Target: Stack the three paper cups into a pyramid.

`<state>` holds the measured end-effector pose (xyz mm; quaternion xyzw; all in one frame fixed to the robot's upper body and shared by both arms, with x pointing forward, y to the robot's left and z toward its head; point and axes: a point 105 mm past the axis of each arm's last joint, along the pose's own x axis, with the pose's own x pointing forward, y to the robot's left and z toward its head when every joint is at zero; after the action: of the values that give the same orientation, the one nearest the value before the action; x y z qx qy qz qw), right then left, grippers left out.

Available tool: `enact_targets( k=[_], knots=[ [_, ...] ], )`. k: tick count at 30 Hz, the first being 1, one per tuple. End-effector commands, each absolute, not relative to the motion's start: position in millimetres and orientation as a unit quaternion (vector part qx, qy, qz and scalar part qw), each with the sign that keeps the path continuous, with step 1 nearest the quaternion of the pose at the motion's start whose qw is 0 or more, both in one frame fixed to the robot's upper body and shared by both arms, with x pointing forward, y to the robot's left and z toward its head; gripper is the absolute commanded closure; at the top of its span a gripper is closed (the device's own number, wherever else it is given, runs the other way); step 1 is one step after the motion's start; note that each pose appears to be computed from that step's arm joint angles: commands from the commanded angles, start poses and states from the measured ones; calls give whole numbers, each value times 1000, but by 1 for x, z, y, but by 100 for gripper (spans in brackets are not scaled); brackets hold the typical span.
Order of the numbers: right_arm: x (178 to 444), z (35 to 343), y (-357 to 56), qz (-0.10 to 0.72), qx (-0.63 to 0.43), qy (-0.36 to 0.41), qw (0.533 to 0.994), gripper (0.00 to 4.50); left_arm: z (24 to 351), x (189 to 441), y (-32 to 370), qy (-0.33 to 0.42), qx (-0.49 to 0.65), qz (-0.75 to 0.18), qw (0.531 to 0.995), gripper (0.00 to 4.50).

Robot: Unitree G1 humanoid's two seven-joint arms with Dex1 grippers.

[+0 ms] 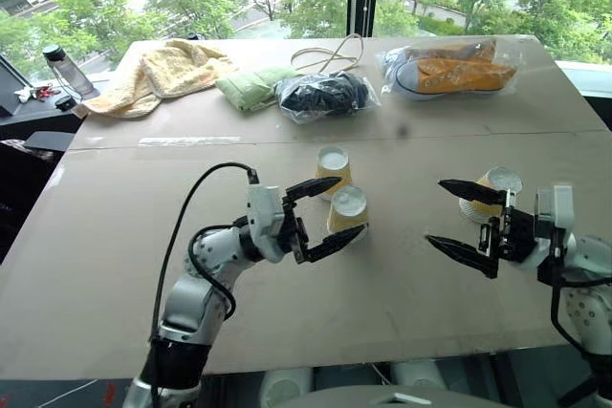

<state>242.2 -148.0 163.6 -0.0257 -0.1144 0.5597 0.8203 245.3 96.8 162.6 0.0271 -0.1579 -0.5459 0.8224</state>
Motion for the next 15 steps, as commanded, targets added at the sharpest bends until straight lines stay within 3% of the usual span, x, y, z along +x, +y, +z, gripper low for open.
enact_targets(
  k=[1, 7, 15],
  knots=[
    [255, 167, -141, 552, -32, -125, 824, 0, 179, 235, 118, -164, 22, -502, 849, 7],
    [288, 162, -122, 537, -43, -93, 837, 0, 153, 225, 178, -79, 48, -417, 904, 7],
    [343, 175, -76, 568, -84, -104, 812, 0, 180, 208, 230, -36, 70, -389, 918, 7]
  ],
)
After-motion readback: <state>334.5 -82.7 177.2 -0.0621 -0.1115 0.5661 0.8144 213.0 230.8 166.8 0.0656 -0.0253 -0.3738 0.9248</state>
